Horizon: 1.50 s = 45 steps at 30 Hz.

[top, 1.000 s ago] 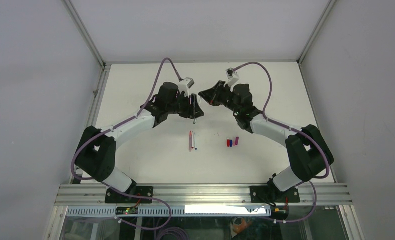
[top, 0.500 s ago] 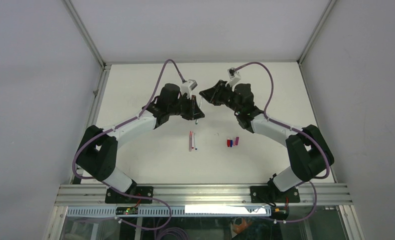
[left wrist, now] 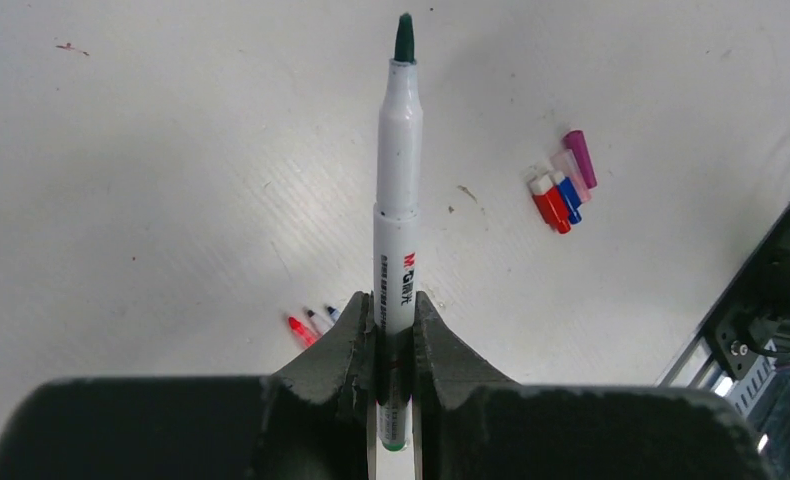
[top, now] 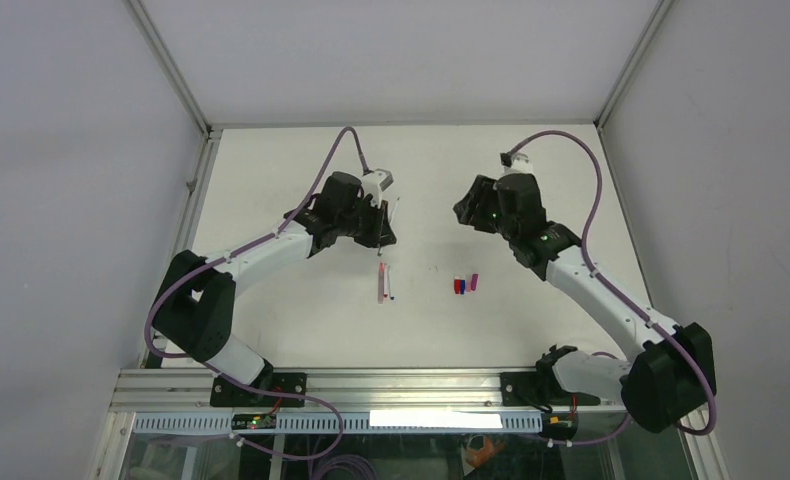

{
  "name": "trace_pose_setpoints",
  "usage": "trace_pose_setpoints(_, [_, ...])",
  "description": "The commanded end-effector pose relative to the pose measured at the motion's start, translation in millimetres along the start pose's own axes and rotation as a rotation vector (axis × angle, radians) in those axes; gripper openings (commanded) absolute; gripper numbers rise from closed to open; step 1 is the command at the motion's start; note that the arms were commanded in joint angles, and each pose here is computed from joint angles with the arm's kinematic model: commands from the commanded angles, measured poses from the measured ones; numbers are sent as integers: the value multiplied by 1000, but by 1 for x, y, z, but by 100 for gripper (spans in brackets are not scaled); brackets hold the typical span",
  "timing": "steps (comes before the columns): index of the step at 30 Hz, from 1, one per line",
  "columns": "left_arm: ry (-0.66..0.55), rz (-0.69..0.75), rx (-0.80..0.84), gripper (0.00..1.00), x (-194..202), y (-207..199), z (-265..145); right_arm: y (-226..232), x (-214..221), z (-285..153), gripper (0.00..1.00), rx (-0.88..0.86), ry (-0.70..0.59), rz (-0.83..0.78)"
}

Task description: Insert the pens into the pen caps

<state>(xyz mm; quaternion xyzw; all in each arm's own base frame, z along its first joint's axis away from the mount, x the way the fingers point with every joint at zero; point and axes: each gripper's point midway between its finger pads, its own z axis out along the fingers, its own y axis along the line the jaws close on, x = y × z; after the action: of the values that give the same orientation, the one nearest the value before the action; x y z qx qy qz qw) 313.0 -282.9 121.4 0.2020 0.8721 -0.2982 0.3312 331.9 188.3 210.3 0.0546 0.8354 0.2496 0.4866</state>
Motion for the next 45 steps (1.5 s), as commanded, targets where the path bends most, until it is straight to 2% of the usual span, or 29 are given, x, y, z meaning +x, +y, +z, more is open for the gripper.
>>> trace_pose_setpoints(1, [17, 83, -59, 0, 2, 8, 1, -66, 60, -28, 53, 326, 288, -48])
trace_pose_setpoints(3, [23, 96, -66, 0, 3, 7, 2, -76, 74, -35, 53, 388, 364, -42])
trace_pose_setpoints(9, [29, 115, -87, 0, 6, 7, -1, -92, 85, -34, 49, 517, 479, -75])
trace_pose_setpoints(19, [25, 126, -114, 0, 6, 10, -7, -101, 117, -20, 35, 574, 619, -49])
trace_pose_setpoints(29, [23, 126, -119, 0, 6, 10, -8, -104, 136, -11, 35, 582, 692, -35])
trace_pose_setpoints(45, [30, 121, -129, 0, 8, 12, -8, -112, 153, -3, 33, 597, 734, -46])
